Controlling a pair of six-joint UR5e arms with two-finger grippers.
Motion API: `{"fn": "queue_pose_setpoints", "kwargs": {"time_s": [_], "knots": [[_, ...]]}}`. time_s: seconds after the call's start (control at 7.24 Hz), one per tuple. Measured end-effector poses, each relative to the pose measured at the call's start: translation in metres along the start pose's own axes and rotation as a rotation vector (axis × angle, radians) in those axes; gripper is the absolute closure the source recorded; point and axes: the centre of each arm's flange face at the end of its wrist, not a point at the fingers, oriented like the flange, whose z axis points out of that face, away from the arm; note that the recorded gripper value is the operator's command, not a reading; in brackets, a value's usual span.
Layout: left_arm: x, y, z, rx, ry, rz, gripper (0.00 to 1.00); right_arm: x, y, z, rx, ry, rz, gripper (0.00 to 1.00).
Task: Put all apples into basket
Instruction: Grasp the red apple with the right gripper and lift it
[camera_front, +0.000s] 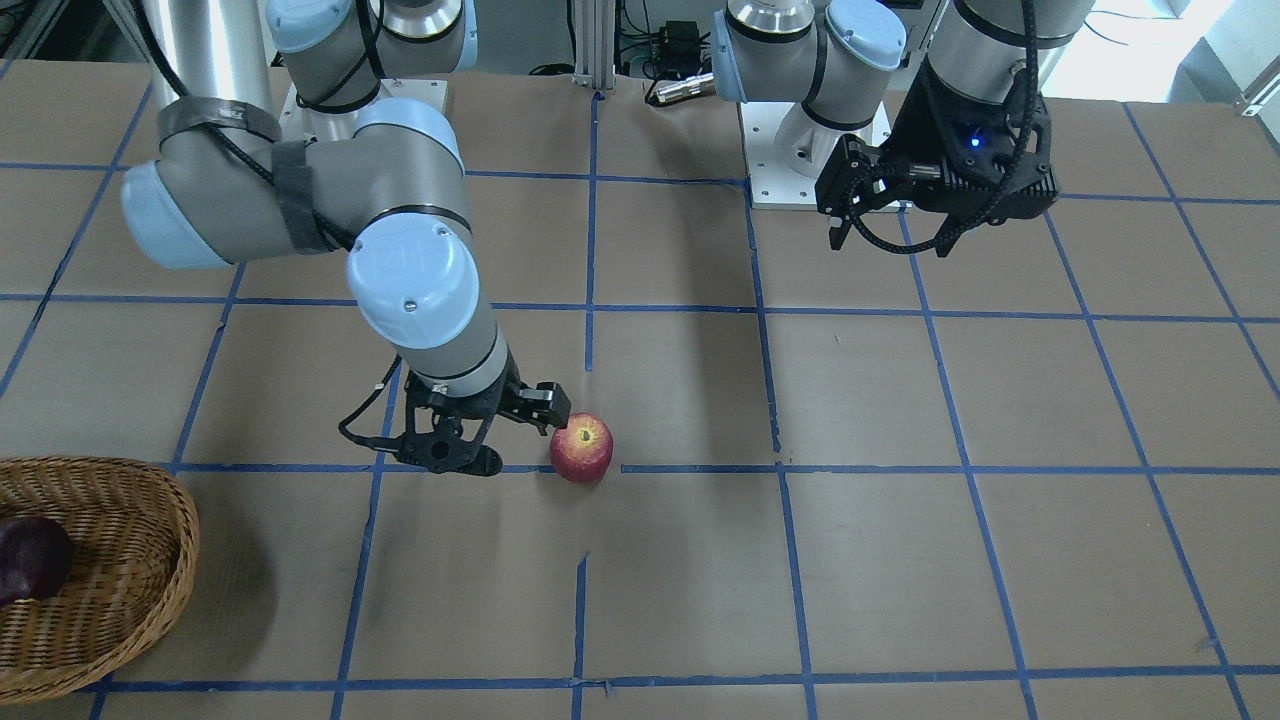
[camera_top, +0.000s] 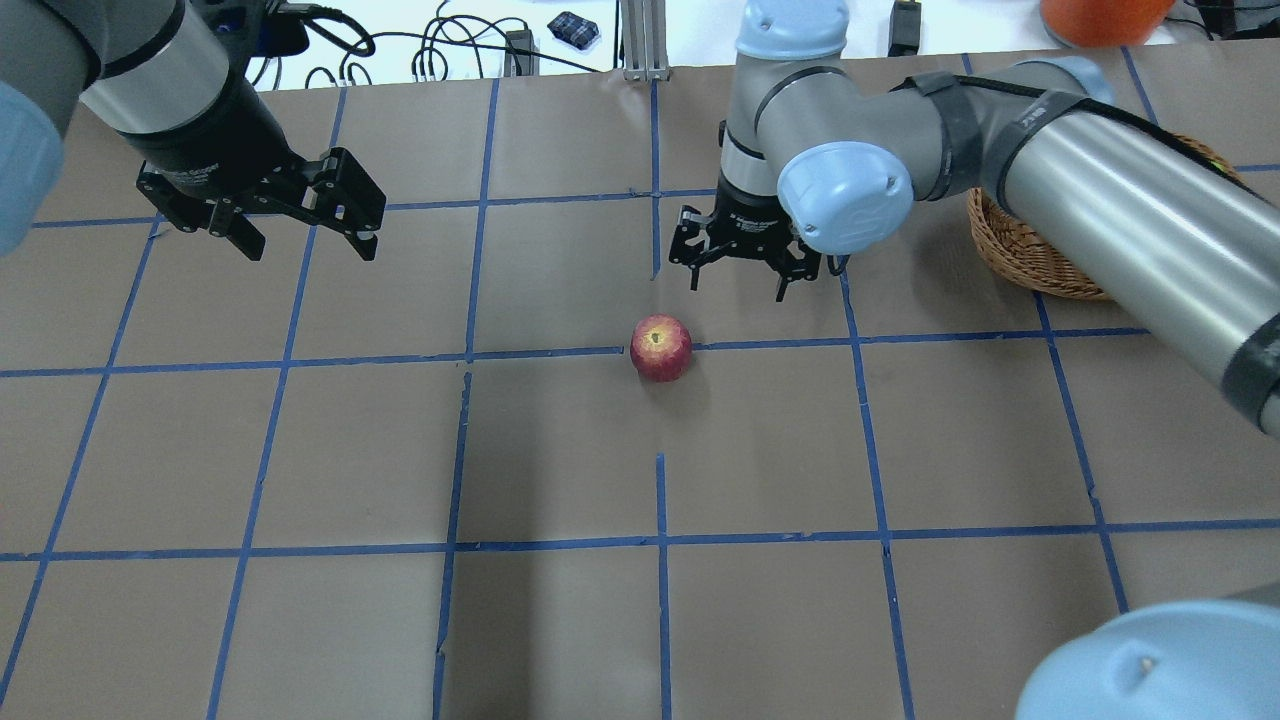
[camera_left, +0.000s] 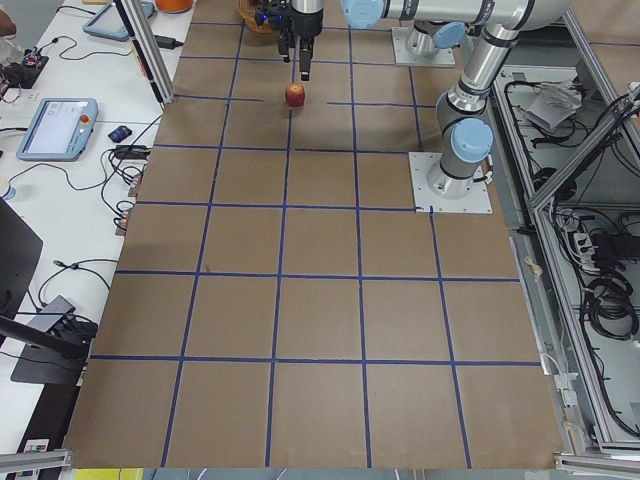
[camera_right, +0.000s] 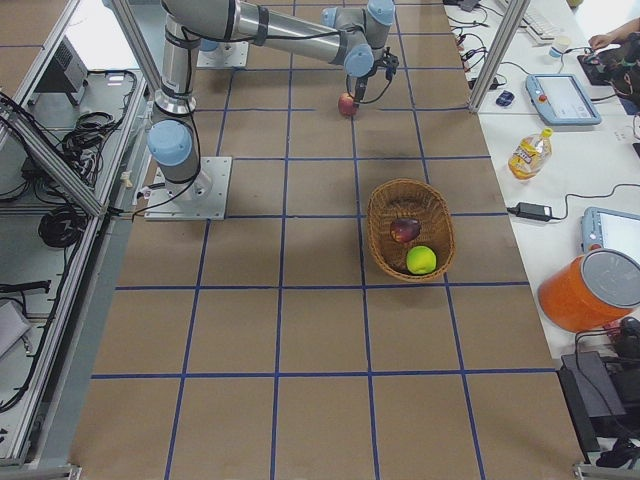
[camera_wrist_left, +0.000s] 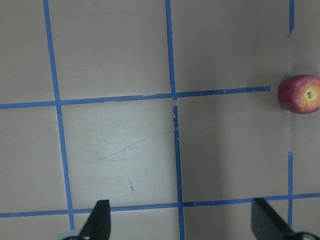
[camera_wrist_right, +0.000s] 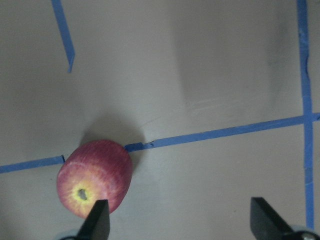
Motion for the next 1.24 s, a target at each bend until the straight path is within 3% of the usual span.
{"fn": "queue_pose_setpoints", "kwargs": {"time_s": [0.41,0.83,0.97,1.1,1.24], "knots": [[0.0,0.0,0.0,0.001,0.0,-0.001,0.0,-0.052,0.012,0.046,0.0,-0.041,0.01,0.0],[-0.001,0.0,-0.001,0.001,0.0,-0.002,0.0,-0.06,0.01,0.073,-0.021,-0.026,0.005,0.0],[-0.001,0.0,-0.001,0.001,0.0,-0.002,0.0,-0.06,0.009,0.079,-0.028,-0.02,0.005,0.36],[-0.001,0.0,-0.001,0.001,0.0,-0.002,0.0,-0.06,0.008,0.084,-0.035,-0.015,0.008,0.9],[-0.001,0.001,0.0,0.0,0.0,-0.003,0.0,-0.06,0.007,0.089,-0.041,-0.01,0.013,1.0]]}}
